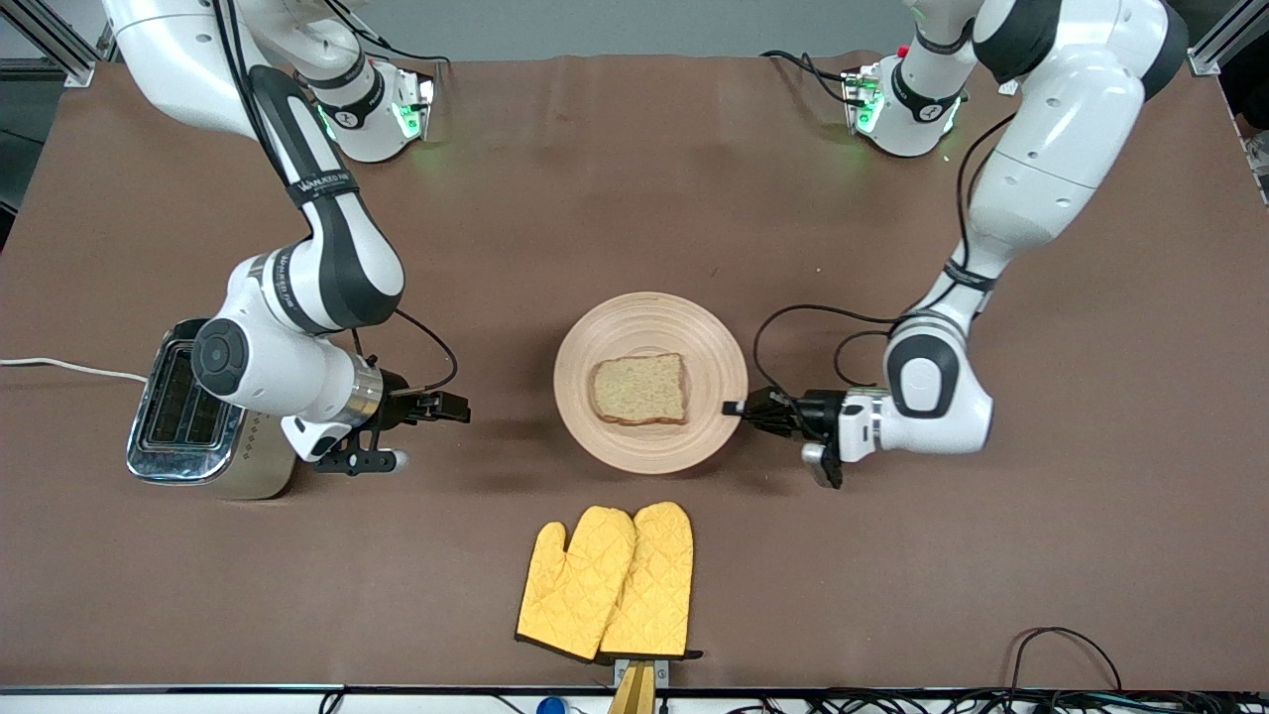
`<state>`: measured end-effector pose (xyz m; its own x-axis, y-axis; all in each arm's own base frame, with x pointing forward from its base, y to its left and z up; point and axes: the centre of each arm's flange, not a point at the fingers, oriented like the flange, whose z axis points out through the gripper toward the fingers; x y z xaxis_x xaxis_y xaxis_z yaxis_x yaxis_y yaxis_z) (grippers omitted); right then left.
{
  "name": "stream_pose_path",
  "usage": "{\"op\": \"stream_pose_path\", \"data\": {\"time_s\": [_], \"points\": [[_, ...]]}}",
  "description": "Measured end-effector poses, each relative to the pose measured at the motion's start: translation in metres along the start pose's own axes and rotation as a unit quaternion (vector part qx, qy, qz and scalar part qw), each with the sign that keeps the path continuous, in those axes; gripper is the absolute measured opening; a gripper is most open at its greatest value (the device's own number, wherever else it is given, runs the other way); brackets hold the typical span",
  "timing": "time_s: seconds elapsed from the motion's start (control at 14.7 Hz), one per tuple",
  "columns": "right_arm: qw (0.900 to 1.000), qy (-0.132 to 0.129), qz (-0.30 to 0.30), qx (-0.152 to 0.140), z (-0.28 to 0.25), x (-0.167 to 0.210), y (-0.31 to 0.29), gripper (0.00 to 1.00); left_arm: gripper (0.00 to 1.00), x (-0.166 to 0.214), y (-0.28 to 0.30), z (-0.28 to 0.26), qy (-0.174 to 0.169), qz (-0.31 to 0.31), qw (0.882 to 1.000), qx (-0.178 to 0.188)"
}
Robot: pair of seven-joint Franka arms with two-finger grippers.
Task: Move plate and put bread in toaster
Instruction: 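Slide the wooden plate with the left gripper while the right gripper reaches it, then grasp the bread slice with the right gripper while the left gripper withdraws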
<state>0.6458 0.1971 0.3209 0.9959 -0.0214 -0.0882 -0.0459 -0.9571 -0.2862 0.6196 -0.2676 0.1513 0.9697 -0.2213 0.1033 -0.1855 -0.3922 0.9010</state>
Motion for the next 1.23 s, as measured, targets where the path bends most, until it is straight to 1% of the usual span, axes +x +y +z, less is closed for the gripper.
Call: {"op": "stream_pose_path", "data": {"time_s": [0.2, 0.34, 0.55, 0.61, 0.68, 0.75, 0.82, 0.95, 1.09, 1.16, 1.23], "points": [[1.000, -0.012, -0.002, -0.002, 0.018, -0.003, -0.007, 0.93, 0.09, -0.008, 0.009, 0.050, 0.027, -0.021, 0.999, 0.012], [1.000, -0.017, 0.013, -0.004, 0.030, -0.010, -0.027, 0.91, 0.09, -0.018, 0.014, 0.080, 0.034, -0.035, 0.999, 0.014], [0.999, -0.025, 0.033, -0.009, 0.048, -0.023, -0.057, 0.91, 0.09, -0.029, 0.005, 0.102, 0.042, -0.048, 0.997, 0.034], [0.999, -0.026, 0.034, -0.011, 0.055, -0.027, -0.065, 0.91, 0.09, -0.029, 0.006, 0.105, 0.047, -0.052, 0.997, 0.033], [0.999, -0.023, 0.034, -0.013, 0.061, -0.028, -0.068, 0.90, 0.13, -0.028, 0.007, 0.106, 0.057, -0.056, 0.996, 0.039], [0.999, -0.018, 0.034, -0.015, 0.069, -0.028, -0.066, 0.89, 0.25, -0.027, 0.008, 0.106, 0.066, -0.059, 0.995, 0.044], [0.999, -0.014, 0.037, -0.018, 0.078, -0.027, -0.061, 0.89, 0.35, -0.024, 0.009, 0.104, 0.078, -0.063, 0.993, 0.054], [0.999, -0.016, 0.043, -0.025, 0.094, -0.026, -0.051, 0.88, 0.54, -0.011, 0.015, 0.088, 0.111, -0.083, 0.988, 0.073], [0.998, -0.022, 0.043, -0.029, 0.104, -0.027, -0.049, 0.85, 0.72, 0.011, 0.034, 0.056, 0.137, -0.107, 0.981, 0.085], [0.998, -0.024, 0.040, -0.030, 0.108, -0.029, -0.052, 0.83, 0.81, 0.024, 0.046, 0.034, 0.146, -0.117, 0.978, 0.097], [0.999, -0.026, 0.036, -0.031, 0.111, -0.032, -0.057, 0.83, 0.88, 0.036, 0.057, 0.008, 0.156, -0.124, 0.973, 0.113]]}}
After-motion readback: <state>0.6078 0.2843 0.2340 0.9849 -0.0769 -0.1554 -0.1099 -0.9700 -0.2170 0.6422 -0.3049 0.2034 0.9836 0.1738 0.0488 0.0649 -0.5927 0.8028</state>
